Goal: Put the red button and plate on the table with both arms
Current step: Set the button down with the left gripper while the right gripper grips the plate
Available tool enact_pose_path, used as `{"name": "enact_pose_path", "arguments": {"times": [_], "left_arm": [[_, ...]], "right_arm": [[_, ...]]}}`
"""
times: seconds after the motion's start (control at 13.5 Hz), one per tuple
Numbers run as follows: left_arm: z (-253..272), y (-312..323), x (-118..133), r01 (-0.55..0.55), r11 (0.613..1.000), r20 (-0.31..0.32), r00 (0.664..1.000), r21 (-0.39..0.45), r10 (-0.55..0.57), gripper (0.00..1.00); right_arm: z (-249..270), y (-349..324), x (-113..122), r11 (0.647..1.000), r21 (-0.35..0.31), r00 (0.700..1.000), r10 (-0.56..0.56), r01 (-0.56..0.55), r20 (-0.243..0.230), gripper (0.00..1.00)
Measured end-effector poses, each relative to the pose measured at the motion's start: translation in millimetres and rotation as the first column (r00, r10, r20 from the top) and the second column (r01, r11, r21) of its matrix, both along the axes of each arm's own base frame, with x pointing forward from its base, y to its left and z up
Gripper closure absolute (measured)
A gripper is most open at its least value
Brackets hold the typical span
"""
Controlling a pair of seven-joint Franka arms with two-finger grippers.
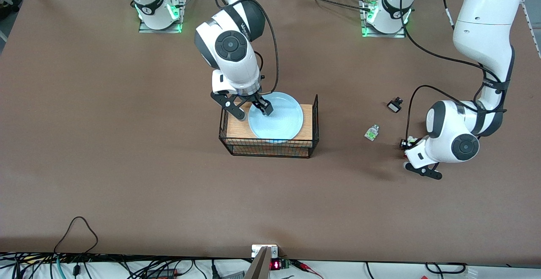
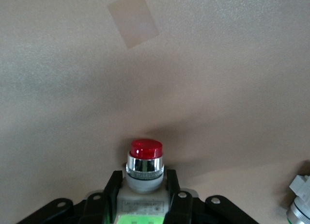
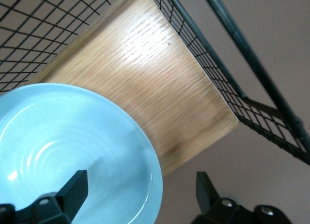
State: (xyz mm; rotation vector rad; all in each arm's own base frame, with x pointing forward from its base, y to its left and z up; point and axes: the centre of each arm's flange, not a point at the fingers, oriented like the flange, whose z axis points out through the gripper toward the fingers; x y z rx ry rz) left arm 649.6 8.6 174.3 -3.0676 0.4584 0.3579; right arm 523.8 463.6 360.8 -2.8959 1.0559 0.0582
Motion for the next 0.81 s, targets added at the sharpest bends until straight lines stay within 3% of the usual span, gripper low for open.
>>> {"name": "enact_pose_path", "arguments": {"times": [0.07, 0.15, 0.22, 0.44, 0.52, 0.81], "left_arm": [[1.0, -0.3, 0.7, 0.0, 1.0, 0.003, 1.0, 0.0, 0.0, 0.55], [4.5, -0.9, 2.6, 0.001, 1.0, 0.01, 1.0, -0.001, -0.001, 0.48], [12.9, -2.4, 5.5, 0.003, 1.0, 0.016, 1.0, -0.001, -0.003, 0.37], [82.5, -17.1, 18.6, 0.016, 1.0, -0.018, 1.0, -0.006, -0.016, 0.04], [115.7, -24.7, 22.9, 0.023, 1.0, -0.021, 1.0, -0.009, -0.023, 0.0], [248.7, -39.9, 25.7, 0.029, 1.0, 0.001, 1.0, -0.01, -0.029, 0.0]], "right_arm": [[-2.0, -0.2, 0.9, 1.0, 0.0, 1.0, -0.003, 0.003, 0.001, 0.05], [-4.4, -0.3, 1.4, 1.0, -0.002, 1.0, -0.007, 0.007, 0.0, 0.13], [-7.8, -0.3, 1.6, 1.0, -0.005, 1.0, -0.01, 0.01, -0.003, 0.19], [-17.0, -0.1, 2.2, 1.0, -0.012, 1.0, -0.011, 0.011, -0.01, 0.26], [-18.0, -0.2, 2.8, 1.0, -0.012, 1.0, -0.012, 0.012, -0.008, 0.35], [-18.8, 0.6, 3.1, 1.0, -0.01, 1.0, -0.009, 0.009, -0.006, 0.83]]}}
